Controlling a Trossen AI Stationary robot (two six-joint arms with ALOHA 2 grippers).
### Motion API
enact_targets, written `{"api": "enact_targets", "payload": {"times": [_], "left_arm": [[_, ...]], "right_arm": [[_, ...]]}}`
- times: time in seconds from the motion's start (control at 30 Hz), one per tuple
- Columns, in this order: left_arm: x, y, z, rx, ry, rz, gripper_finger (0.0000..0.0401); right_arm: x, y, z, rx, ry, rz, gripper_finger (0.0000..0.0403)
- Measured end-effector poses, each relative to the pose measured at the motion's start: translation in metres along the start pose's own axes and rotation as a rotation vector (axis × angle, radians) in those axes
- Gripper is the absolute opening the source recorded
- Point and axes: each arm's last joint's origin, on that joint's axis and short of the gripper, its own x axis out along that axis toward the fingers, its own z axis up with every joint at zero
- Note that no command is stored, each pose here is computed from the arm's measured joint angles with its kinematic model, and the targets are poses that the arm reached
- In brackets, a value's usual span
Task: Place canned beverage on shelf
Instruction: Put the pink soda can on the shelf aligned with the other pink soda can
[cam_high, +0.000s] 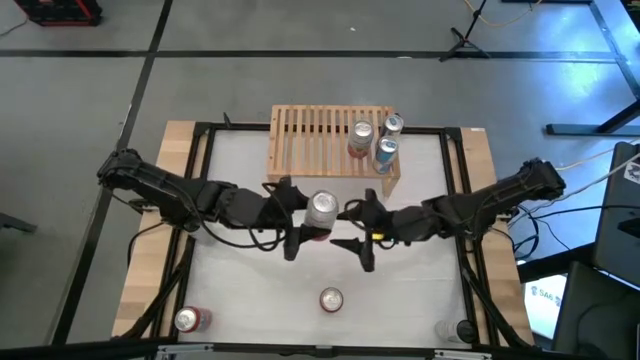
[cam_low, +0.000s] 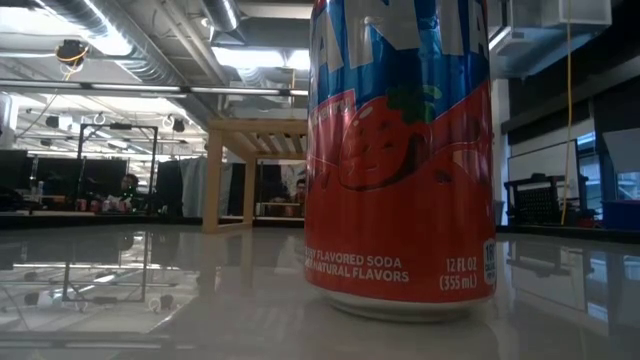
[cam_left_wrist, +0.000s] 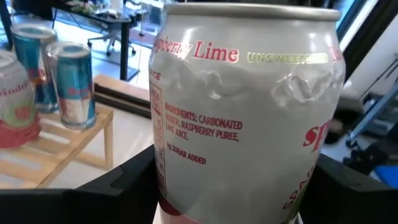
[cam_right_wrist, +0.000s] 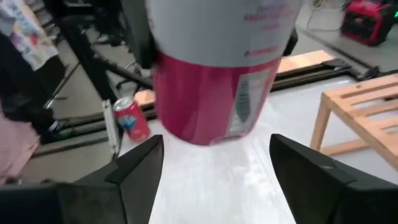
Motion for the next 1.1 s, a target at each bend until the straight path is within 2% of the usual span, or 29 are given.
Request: {"api": "enact_targets", "payload": {"times": [0.17,0.43,0.83,1.1], "left_arm": [[0.0,0.0,0.002,-0.007,-0.025,0.004,0.027],[-0.001,-0.001,0.008,-0.019,-0.062,-0.005,0.027],[0.001,0.0,0.006,0.0,-0.062,0.005,0.027],[0.003,0.001,0.01,-0.016,-0.091,0.009,0.027]], "right_arm": [[0.015,0.004,-0.002,0.006,-0.055,0.012,0.0288],[0.017,0.004,0.005,0.008,-0.136,0.011,0.0306],[0.018,0.002,0.012,0.039,-0.189,0.034,0.0365],[0.023,-0.003,0.013,0.041,-0.194,0.007,0.035]]}}
